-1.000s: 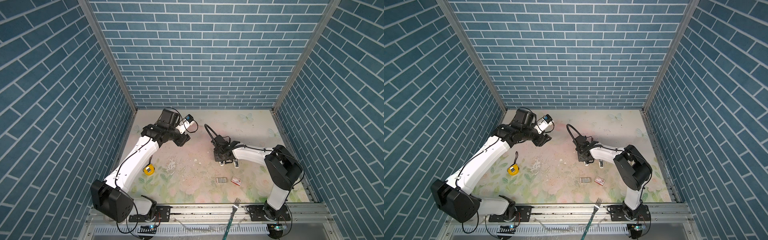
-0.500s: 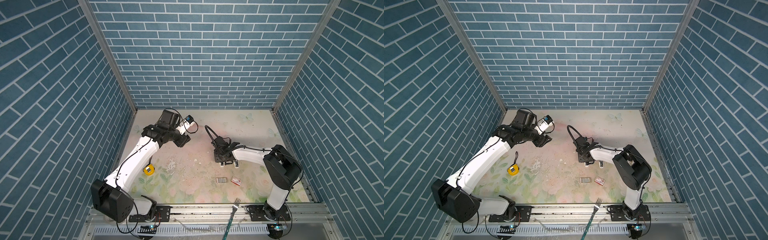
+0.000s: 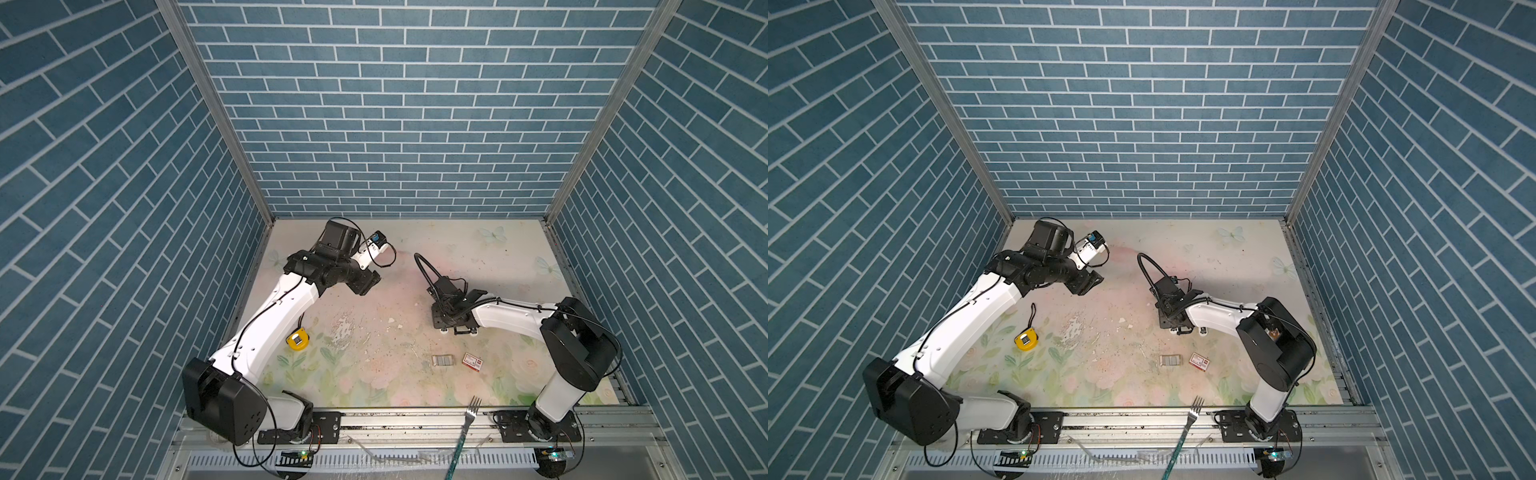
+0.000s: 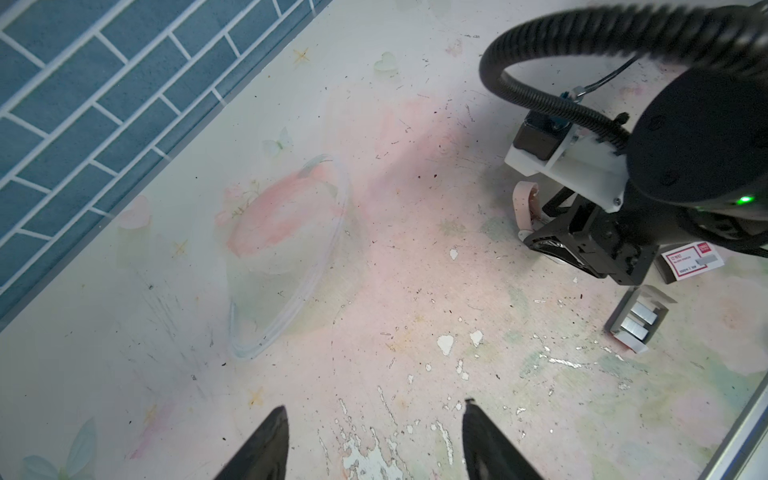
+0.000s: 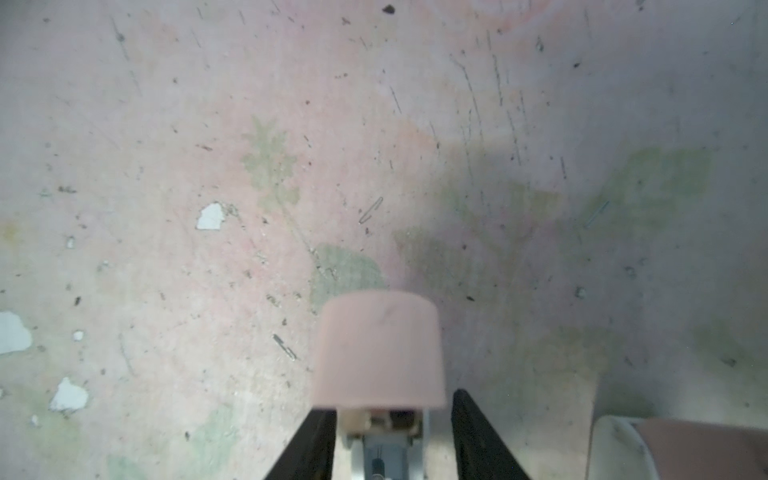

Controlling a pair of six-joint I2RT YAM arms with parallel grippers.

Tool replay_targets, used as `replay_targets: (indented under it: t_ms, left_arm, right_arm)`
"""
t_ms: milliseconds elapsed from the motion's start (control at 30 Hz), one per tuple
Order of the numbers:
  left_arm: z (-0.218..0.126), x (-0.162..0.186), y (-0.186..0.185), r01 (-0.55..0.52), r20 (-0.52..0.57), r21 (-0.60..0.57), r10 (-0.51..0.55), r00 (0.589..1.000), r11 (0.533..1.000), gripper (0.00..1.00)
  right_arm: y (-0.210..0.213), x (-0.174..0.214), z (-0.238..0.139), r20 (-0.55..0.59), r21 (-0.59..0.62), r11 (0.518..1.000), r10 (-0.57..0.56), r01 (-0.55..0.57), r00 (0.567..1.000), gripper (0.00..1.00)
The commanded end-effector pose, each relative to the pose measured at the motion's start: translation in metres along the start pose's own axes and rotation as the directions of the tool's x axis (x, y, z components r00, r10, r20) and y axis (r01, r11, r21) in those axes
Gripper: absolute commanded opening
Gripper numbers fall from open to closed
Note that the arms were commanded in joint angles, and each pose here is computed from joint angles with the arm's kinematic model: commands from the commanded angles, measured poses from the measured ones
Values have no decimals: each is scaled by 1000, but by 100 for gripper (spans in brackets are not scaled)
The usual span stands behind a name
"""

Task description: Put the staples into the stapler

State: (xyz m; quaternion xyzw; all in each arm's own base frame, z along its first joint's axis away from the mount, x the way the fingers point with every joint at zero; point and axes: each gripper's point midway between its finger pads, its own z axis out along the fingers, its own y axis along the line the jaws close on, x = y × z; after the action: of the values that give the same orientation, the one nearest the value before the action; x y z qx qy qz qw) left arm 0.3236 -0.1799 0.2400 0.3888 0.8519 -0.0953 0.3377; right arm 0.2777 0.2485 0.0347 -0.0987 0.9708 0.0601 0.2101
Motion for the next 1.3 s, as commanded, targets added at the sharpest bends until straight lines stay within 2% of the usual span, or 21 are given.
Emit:
replay_targets:
  t_ms: [0, 333, 567, 733, 900, 1067, 1267]
  left_arm:
    - [-4, 1, 6, 12, 7, -34, -12, 1000, 999, 69]
    - [-4, 0, 8, 14, 4, -44, -14, 1000, 999, 73]
    - [-1, 1, -2, 6, 10, 15, -6, 1000, 1000, 74]
    - [3, 0, -5, 7, 4, 38, -7, 1000, 999, 74]
    - [5, 0, -7, 11, 0, 56, -11, 1000, 998, 74]
    - [7, 0, -8, 15, -5, 64, -15, 1000, 998, 74]
    - [6, 3, -8, 11, -4, 61, -11, 1000, 998, 75]
  right_arm:
    - [-1, 2, -10, 14, -5, 1000, 11, -11, 1000, 48]
    - [-3, 12, -44, 53, -7, 1000, 8, -7, 999, 46]
    - [-8, 43, -85, 66, -69, 997, 39, -35, 997, 38]
    - [2, 74, -98, 47, -148, 987, 66, -58, 997, 34]
    - [11, 96, -97, 20, -145, 988, 51, -47, 999, 31]
    - [26, 104, -82, -4, -154, 987, 48, -48, 999, 29]
    - [31, 108, -66, -33, -109, 993, 44, -47, 998, 29]
